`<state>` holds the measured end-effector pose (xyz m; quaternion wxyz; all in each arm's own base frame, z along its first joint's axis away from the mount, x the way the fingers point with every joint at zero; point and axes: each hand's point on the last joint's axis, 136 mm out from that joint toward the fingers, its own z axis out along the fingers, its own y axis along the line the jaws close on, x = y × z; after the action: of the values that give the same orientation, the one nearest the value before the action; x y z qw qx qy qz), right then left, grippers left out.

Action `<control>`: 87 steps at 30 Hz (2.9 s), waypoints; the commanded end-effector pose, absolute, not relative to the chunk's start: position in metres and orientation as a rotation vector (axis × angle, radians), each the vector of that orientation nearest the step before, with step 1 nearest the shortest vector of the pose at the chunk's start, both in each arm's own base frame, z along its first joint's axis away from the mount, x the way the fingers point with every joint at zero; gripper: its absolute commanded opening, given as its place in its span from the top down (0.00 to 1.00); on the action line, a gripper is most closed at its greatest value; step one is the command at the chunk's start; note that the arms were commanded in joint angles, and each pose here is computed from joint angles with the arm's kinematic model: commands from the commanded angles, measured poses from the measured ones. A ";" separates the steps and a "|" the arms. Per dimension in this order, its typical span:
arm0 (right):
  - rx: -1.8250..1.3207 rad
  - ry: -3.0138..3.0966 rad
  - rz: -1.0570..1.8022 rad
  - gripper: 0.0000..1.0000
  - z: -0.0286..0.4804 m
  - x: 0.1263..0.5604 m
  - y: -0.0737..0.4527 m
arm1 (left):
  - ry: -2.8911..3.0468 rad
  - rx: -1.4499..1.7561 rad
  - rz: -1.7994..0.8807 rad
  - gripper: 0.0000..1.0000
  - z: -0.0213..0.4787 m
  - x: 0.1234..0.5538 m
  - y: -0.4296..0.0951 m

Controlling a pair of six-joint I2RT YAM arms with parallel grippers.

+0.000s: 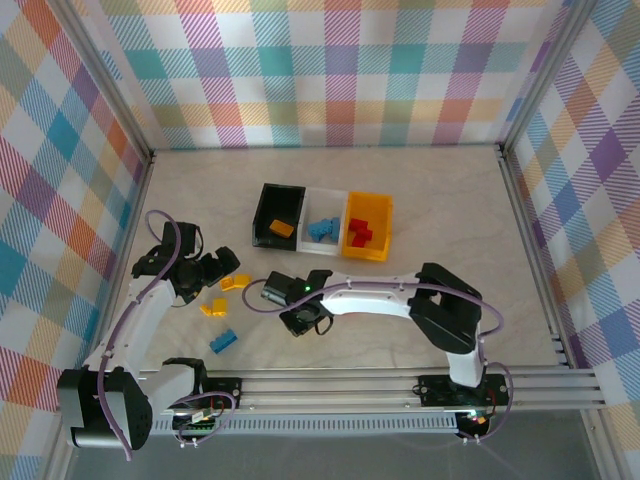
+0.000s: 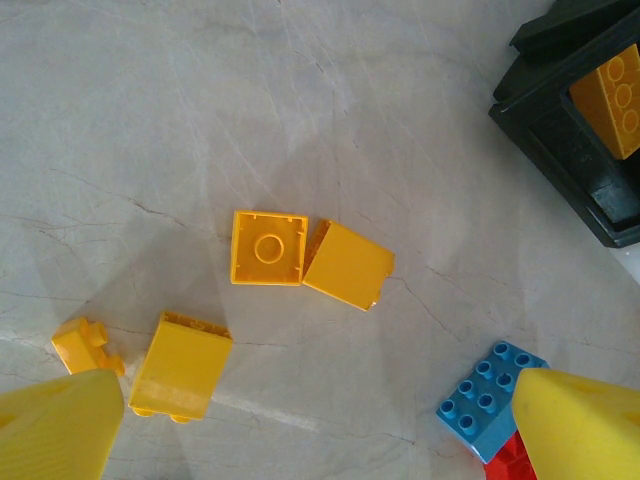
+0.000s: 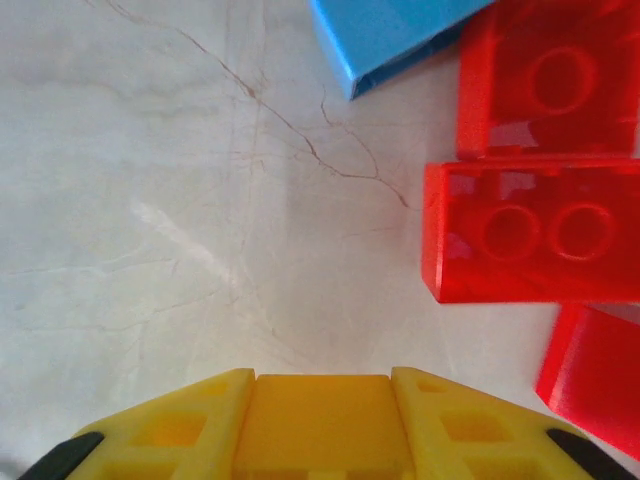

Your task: Sort the legos into containers by color

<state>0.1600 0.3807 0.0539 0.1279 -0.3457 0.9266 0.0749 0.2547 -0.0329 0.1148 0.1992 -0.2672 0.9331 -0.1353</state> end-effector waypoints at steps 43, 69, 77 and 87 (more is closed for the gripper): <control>-0.882 2.244 0.609 0.41 0.202 0.385 0.452 | 2.681 -0.831 -0.288 0.00 0.083 0.253 -0.024; -0.806 2.388 0.709 0.41 0.172 0.278 0.365 | 2.883 -0.664 -0.213 0.08 0.026 0.313 -0.050; -0.801 2.397 0.685 0.41 0.169 0.276 0.359 | 2.902 -0.620 -0.327 0.12 0.022 0.317 -0.081; -0.778 2.428 0.700 0.41 0.160 0.275 0.361 | 2.897 -0.506 -0.454 0.12 0.041 0.303 -0.122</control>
<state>0.2753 0.3604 0.1554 0.2412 -0.2948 0.8915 0.2451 0.3023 -0.0955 0.0260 0.0800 -0.1813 0.9761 -0.0896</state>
